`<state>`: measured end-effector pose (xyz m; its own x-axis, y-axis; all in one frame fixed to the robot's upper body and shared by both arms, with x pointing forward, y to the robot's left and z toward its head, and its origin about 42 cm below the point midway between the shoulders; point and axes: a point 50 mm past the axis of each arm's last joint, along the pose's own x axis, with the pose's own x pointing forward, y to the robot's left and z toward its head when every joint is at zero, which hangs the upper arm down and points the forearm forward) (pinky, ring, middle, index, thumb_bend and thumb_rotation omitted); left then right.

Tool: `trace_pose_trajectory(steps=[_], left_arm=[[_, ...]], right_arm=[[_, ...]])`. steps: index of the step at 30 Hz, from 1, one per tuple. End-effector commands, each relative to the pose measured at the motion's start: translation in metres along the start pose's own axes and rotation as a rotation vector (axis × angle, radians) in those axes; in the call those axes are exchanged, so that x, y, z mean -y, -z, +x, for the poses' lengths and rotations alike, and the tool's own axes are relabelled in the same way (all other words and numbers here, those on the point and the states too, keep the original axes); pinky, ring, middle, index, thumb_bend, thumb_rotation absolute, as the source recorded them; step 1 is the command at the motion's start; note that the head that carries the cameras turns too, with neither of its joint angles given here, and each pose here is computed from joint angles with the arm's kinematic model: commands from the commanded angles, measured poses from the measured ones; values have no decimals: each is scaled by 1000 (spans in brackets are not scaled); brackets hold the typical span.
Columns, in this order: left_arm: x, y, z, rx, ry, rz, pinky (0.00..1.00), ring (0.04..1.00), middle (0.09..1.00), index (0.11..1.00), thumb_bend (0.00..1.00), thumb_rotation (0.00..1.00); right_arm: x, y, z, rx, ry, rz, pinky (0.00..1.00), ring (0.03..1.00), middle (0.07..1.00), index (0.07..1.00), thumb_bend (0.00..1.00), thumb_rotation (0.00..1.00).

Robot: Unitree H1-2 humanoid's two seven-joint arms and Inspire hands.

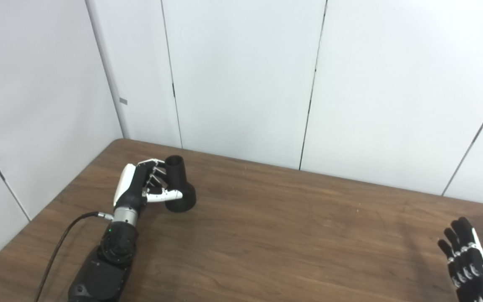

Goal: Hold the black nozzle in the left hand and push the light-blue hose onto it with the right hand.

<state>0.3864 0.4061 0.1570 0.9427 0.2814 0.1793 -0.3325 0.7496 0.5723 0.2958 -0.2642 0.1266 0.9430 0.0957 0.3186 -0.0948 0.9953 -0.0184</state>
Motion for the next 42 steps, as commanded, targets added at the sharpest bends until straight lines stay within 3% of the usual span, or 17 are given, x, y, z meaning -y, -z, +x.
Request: trace_pose_trajectory(steps=[1, 5, 10, 13, 16, 18, 20, 27, 35, 42], left_arm=[[1, -6, -3, 30, 34, 36, 226, 271, 333, 474, 518, 78], [17, -8, -18, 83, 116, 61, 208, 262, 330, 474, 517, 74], [55, -13, -47, 103, 207, 23, 207, 256, 333, 473, 520, 80], [72, -18, -57, 139, 249, 54, 434, 358, 349, 472, 521, 79], [85, -24, -64, 172, 296, 65, 517, 406, 356, 472, 521, 80], [101, -33, -70, 212, 364, 55, 423, 415, 362, 472, 521, 81], [111, -39, -74, 237, 410, 46, 397, 416, 364, 472, 521, 81], [132, -55, -84, 275, 541, 21, 389, 406, 358, 471, 521, 82], [151, -63, -96, 365, 682, 42, 426, 404, 355, 471, 519, 83], [162, -60, -102, 364, 726, 1, 410, 382, 343, 471, 519, 82]], right_arm=[[-11, 31, -40, -148, 23, 59, 962, 1000, 1000, 1000, 764, 991], [-12, 28, -39, -148, 21, 57, 961, 1000, 1000, 1000, 768, 991], [-13, 24, -39, -147, 20, 54, 957, 1000, 1000, 1000, 769, 992], [-14, 22, -37, -147, 19, 54, 957, 1000, 1000, 1000, 755, 995], [-16, 19, -35, -146, 17, 53, 958, 1000, 1000, 1000, 748, 996], [-21, 15, -33, -142, 16, 52, 958, 1000, 1000, 1000, 740, 998], [-26, 11, -31, -141, 16, 50, 958, 1000, 1000, 1000, 735, 1000], [-54, -5, -20, -136, 13, 48, 956, 1000, 1000, 1000, 749, 999], [-93, -24, -10, -141, 21, 45, 974, 1000, 1000, 1000, 680, 1000], [-104, -28, -8, -168, 66, 34, 905, 971, 1000, 1000, 783, 991]])
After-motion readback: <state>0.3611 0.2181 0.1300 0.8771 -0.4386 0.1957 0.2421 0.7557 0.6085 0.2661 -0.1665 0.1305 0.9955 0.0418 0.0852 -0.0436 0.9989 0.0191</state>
